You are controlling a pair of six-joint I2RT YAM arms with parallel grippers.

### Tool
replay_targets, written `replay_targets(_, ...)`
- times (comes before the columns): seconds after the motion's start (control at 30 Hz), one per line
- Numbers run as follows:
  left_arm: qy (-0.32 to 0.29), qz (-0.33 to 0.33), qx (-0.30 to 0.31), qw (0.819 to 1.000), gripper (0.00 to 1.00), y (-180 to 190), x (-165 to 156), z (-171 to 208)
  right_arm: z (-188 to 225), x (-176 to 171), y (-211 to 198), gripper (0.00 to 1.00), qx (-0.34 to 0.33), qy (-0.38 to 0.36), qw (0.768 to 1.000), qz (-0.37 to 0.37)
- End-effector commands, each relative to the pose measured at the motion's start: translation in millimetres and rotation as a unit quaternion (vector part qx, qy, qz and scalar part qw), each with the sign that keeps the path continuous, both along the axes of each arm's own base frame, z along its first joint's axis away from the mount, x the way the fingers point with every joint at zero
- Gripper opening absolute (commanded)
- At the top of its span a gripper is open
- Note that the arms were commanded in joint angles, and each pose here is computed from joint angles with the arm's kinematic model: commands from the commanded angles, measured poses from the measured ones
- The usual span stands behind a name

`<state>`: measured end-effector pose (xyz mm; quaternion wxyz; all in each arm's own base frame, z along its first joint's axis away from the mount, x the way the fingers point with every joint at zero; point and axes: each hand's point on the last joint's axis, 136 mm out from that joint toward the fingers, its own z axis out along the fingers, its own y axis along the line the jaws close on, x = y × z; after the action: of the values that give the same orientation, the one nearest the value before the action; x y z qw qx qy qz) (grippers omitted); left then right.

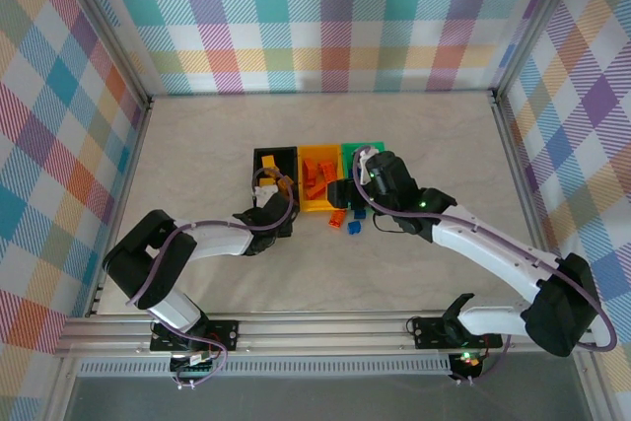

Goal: Sort the legos into containers by color

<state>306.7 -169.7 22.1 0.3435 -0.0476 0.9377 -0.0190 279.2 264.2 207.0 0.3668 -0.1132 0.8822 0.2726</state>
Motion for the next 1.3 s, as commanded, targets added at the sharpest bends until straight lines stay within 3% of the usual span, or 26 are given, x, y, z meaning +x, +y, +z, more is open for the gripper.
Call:
replay_targets(0.0, -0.016, -0.011, -0.011, 1.000, 0.47, -5.4, -0.1, -2.1, 9.1, -0.4, -1.6, 0.73, 0.017, -0.012, 1.000, -0.002)
replay_targets(0.2, -0.012, -0.020, -0.020, 1.000, 0.40, -5.0, -18.0, 4.8, 7.0, -0.8, -3.9, 0.73, 0.015, -0.010, 1.000, -0.005)
replay_targets(0.47, -0.044, -0.002, -0.082, 0.996, 0.39, 3.1, -49.2, 77.4, 1.3, -3.3, -11.0, 0.73, 0.021, -0.005, 1.000, -0.016)
replay_targets(0.67, -0.023, 0.021, -0.106, 0.994, 0.38, 8.2, -1.5, 109.2, -5.0, -4.2, -18.7, 0.73, 0.015, 0.004, 1.000, -0.026)
replay_targets(0.87, -0.008, 0.036, -0.125, 0.992, 0.37, -7.9, 59.6, 103.5, -20.1, -10.6, -22.3, 0.73, 0.005, 0.033, 0.999, -0.025)
replay_targets(1.0, 0.009, 0.064, -0.118, 0.991, 0.38, 0.3, 82.6, 87.8, -40.9, -18.1, -23.0, 0.73, 0.003, 0.064, 0.998, -0.025)
replay_targets(1.1, 0.012, 0.062, -0.130, 0.990, 0.57, -3.2, 91.4, 90.2, -62.9, -20.3, -32.2, 0.72, -0.021, 0.090, 0.995, -0.046)
replay_targets(1.17, 0.008, 0.056, -0.146, 0.988, 0.75, -8.7, 92.9, 99.6, -81.9, -23.5, -39.8, 0.73, -0.042, 0.113, 0.991, -0.064)
replay_targets(1.27, -0.009, 0.041, -0.178, 0.983, 0.89, -17.1, 88.0, 125.8, -115.0, -30.1, -45.6, 0.73, -0.070, 0.150, 0.983, -0.073)
